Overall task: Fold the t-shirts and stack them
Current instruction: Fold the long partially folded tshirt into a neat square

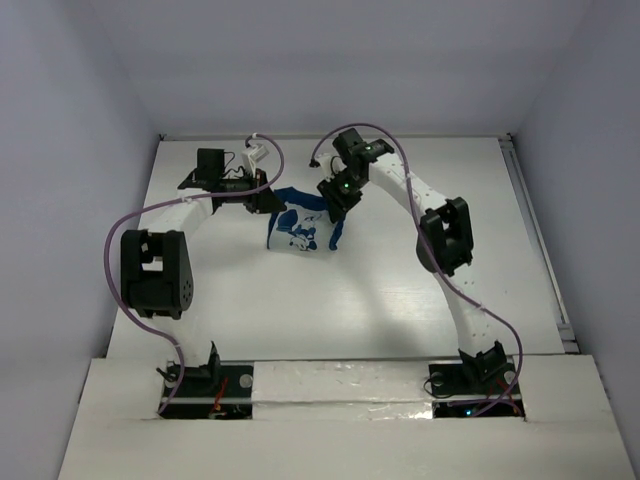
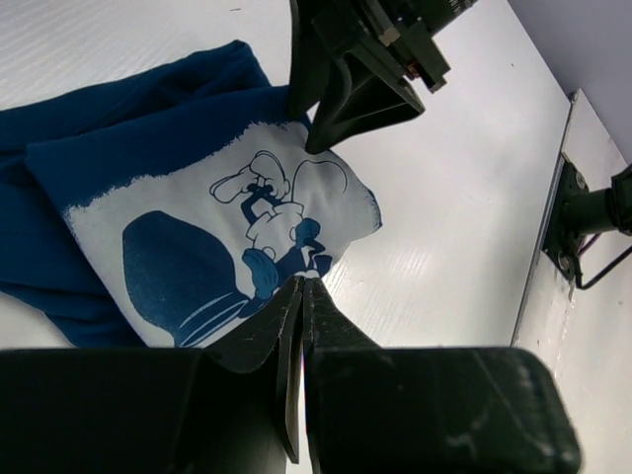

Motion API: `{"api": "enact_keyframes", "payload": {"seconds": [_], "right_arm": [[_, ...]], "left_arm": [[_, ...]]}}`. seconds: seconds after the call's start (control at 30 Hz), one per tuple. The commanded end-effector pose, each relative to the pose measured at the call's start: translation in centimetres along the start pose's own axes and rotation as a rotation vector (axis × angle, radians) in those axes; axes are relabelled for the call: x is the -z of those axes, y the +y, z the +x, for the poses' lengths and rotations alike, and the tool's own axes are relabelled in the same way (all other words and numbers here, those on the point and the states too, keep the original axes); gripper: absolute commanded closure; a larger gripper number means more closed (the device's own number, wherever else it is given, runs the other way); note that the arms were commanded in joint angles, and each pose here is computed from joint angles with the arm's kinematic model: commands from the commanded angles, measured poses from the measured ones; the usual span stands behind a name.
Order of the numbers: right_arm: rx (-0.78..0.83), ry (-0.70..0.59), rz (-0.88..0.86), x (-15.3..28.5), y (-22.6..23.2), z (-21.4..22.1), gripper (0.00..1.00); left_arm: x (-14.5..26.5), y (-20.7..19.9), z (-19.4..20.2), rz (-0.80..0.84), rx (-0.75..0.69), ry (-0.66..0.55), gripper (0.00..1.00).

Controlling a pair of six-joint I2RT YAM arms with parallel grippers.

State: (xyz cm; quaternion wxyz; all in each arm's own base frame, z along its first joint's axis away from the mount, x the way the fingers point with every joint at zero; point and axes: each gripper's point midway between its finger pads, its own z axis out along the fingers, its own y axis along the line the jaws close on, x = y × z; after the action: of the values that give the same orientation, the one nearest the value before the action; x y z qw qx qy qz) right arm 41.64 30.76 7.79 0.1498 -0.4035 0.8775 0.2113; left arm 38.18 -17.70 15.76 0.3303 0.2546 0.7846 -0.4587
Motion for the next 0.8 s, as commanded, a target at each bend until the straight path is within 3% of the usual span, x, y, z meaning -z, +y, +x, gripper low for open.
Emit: {"api": "enact_keyframes", "payload": {"seconds": [0.0,0.23,0.77], "right_arm": [[0.014,-0.093,-0.068,2.8,1.7,-2.6,0.58],[0.032,-0.112,-0.044,4.0,1.7,-3.0,0.52],[0.012,-0.163,0.125,6.3,-1.9,-3.7,0.5]], "left_arm": [[0.3,-0.5,-1.1,0.022,-0.031,-0.023,1.0],[0.3,-0.5,-0.8,0.023,-0.034,-0.012,1.0],[0.6,-0.7,-1.1,0.01,-0.054,-0.016,1.0]]}}
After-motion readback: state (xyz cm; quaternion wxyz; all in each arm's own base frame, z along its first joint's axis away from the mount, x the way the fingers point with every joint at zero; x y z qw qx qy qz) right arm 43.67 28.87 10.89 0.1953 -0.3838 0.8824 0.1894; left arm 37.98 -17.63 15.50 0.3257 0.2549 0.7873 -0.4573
